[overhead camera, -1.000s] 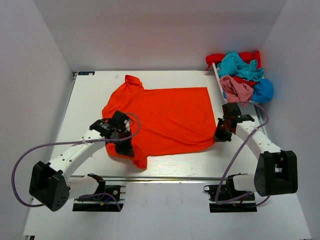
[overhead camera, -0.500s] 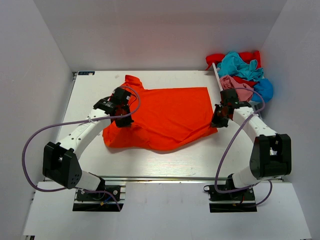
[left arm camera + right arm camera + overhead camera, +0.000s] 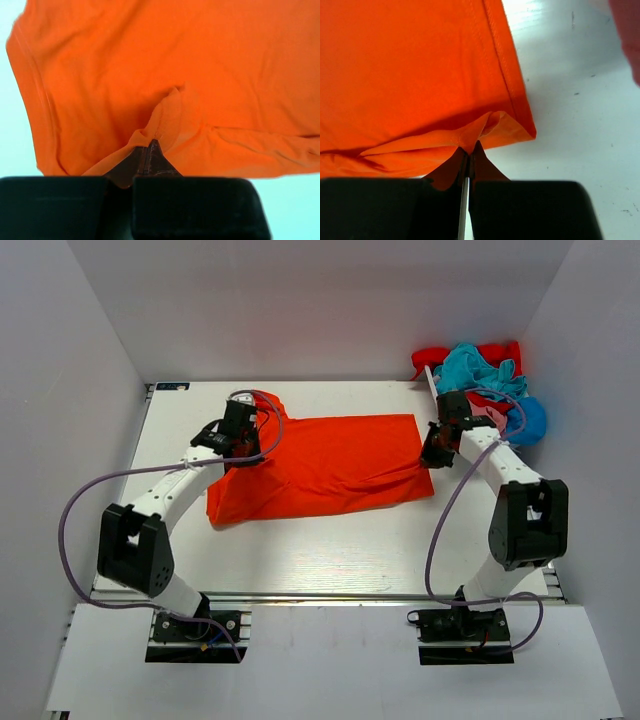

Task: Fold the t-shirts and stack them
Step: Fold the flattened tshirt in 1/3 of the way

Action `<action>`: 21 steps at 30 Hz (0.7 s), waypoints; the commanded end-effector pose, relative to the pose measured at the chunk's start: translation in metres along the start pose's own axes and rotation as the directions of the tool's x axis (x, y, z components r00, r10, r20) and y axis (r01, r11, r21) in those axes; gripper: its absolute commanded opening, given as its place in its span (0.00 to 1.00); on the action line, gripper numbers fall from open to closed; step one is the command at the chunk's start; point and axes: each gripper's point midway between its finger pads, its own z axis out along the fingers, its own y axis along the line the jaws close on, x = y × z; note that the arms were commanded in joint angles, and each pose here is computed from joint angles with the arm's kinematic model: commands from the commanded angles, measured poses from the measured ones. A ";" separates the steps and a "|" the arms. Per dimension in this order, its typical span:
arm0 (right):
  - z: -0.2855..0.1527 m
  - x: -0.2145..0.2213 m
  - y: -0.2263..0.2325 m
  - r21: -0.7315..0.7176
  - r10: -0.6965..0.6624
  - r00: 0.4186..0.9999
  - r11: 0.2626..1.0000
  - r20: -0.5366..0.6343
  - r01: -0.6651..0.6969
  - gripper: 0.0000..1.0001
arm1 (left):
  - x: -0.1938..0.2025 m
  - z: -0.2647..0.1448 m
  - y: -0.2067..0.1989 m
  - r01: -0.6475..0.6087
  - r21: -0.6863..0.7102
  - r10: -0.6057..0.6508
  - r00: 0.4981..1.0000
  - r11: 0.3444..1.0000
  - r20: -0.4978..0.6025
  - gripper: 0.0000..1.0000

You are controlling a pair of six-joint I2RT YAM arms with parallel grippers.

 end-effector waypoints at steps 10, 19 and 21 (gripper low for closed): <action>0.028 -0.041 -0.012 0.165 0.074 0.997 0.983 0.018 -0.076 0.00 | -0.061 0.032 0.038 0.029 -0.118 -0.010 0.987 0.993 0.158 0.00; 0.048 -0.061 -0.006 0.154 0.068 0.998 0.986 0.011 -0.069 0.00 | -0.066 0.066 0.043 0.024 -0.060 -0.015 0.988 0.998 0.152 0.00; 0.051 -0.064 -0.003 0.146 0.049 0.999 0.988 0.011 -0.050 0.00 | -0.066 0.077 0.045 0.015 -0.058 -0.007 0.989 0.998 0.148 0.00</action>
